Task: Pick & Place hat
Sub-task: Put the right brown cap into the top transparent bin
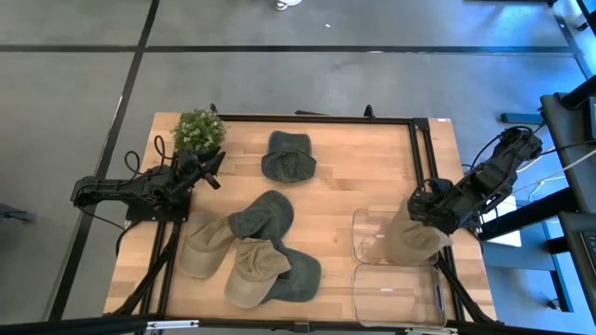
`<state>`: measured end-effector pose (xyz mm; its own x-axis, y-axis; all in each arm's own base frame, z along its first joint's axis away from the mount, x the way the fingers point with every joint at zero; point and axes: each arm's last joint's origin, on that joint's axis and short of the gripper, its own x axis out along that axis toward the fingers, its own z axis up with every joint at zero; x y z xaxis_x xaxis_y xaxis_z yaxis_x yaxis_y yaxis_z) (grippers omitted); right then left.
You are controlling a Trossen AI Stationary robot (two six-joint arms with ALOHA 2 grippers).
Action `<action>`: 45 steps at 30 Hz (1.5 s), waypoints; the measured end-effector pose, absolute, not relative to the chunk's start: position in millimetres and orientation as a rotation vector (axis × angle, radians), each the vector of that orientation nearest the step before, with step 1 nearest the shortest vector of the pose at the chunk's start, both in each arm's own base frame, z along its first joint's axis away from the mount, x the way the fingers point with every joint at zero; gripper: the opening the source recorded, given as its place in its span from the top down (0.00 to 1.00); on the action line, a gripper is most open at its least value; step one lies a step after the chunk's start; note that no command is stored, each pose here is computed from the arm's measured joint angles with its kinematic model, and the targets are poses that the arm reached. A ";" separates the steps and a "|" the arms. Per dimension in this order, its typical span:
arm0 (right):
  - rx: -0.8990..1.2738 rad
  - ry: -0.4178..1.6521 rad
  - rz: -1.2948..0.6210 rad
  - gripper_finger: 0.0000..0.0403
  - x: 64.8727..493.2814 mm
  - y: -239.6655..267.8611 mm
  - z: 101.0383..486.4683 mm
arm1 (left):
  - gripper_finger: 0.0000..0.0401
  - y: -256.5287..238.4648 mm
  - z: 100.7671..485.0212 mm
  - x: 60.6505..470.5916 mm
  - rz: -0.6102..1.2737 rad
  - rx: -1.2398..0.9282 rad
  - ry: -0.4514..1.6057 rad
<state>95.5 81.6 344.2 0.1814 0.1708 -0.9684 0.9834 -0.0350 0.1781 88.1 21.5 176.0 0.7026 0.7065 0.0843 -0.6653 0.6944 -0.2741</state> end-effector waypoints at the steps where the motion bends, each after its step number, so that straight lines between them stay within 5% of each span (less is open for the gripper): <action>1: 1.427 1.203 -1.003 0.83 94.9 81.5 344.1 | 0.67 21.5 176.0 88.1 0.770 -0.231 -0.189; 13: 1.327 1.218 -0.885 0.57 86.6 73.6 347.7 | 0.67 21.5 175.9 88.1 0.771 -0.231 -0.189; 30: 0.448 0.933 -0.290 0.60 144.3 77.6 350.9 | 0.67 21.4 179.4 87.6 0.766 -0.247 -0.227; 45: 0.084 1.468 0.036 0.63 241.8 103.7 262.9 | 0.67 21.3 179.5 87.7 0.762 -0.246 -0.228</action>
